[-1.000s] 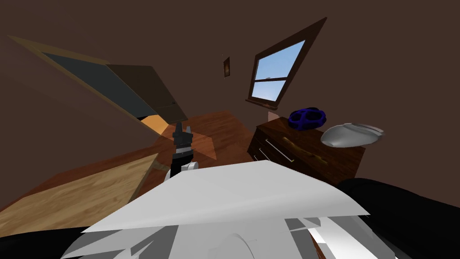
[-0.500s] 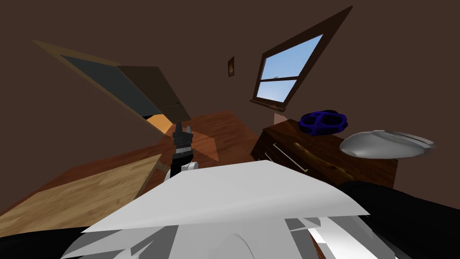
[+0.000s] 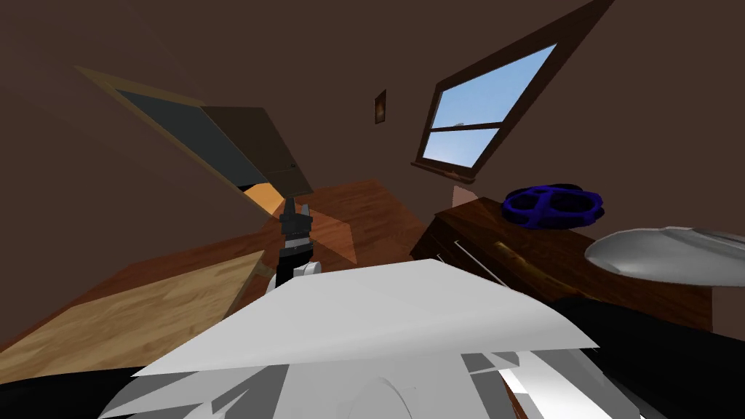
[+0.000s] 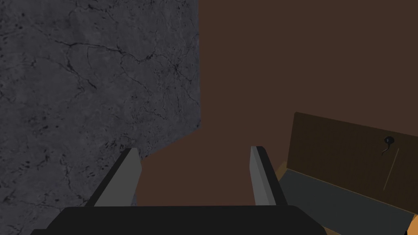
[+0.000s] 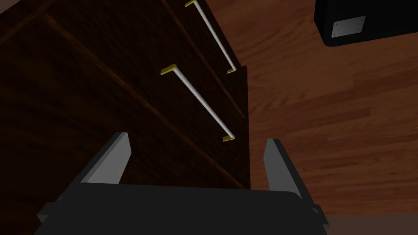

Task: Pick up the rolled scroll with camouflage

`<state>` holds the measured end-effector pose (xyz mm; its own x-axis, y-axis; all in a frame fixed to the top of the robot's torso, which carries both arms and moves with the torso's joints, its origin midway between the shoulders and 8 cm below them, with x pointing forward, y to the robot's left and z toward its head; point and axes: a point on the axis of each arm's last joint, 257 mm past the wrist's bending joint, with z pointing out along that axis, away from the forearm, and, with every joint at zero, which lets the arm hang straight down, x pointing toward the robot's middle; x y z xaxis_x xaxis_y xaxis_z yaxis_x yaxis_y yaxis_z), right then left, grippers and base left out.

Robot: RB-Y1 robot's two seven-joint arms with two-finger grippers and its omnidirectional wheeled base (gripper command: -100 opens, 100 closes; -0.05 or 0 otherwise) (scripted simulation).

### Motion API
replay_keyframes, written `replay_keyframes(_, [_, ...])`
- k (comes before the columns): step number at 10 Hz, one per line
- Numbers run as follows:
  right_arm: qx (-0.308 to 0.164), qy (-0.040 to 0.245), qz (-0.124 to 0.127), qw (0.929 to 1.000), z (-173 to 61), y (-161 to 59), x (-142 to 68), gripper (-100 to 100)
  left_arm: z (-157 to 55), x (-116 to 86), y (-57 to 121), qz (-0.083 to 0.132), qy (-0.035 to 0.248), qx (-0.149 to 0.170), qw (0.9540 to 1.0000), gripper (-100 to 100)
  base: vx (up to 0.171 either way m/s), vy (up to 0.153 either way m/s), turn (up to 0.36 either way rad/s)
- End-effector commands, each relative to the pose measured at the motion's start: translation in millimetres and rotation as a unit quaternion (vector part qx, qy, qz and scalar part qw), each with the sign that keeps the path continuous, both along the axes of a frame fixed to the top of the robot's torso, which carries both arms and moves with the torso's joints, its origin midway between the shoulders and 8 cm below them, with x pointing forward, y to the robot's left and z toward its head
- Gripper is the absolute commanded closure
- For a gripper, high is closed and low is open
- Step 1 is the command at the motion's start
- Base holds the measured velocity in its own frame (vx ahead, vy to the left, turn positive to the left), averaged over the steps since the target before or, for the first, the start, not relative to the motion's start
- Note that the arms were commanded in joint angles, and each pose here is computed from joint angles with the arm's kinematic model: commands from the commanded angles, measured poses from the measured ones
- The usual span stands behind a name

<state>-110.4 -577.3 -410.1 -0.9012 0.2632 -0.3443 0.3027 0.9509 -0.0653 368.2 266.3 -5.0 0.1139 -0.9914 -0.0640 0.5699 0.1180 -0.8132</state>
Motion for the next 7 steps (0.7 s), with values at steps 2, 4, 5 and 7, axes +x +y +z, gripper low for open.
replay_keyframes(2, [-0.022, 0.045, 0.013, 0.9986, 15.0, -25.3, -34.8, -100, 0.0, 0.0, 0.0, 0.0, 0.0, 0.0, 1.0, 0, 0.117, 0.049, 0.074])
replay_keyframes(4, [-0.039, 0.082, 0.024, 0.9956, 29.7, -44.3, -61.4, -100, 0.0, 0.0, 0.0, 0.0, 0.0, 0.0, 1.0, 0, 0.116, 0.027, 0.064])
replay_keyframes(5, [-0.039, 0.082, 0.024, 0.9956, 29.7, -44.3, -61.4, -100, 0.0, 0.0, 0.0, 0.0, 0.0, 0.0, 1.0, 0, 0.032, 0.01, -0.004])
replay_keyframes(7, [-0.054, 0.115, 0.036, 0.9912, 45.3, -61.9, -84.2, -100, 0.0, 0.0, 0.0, 0.0, 0.0, 0.0, 1.0, 0, 0.075, 0.009, 0.069])
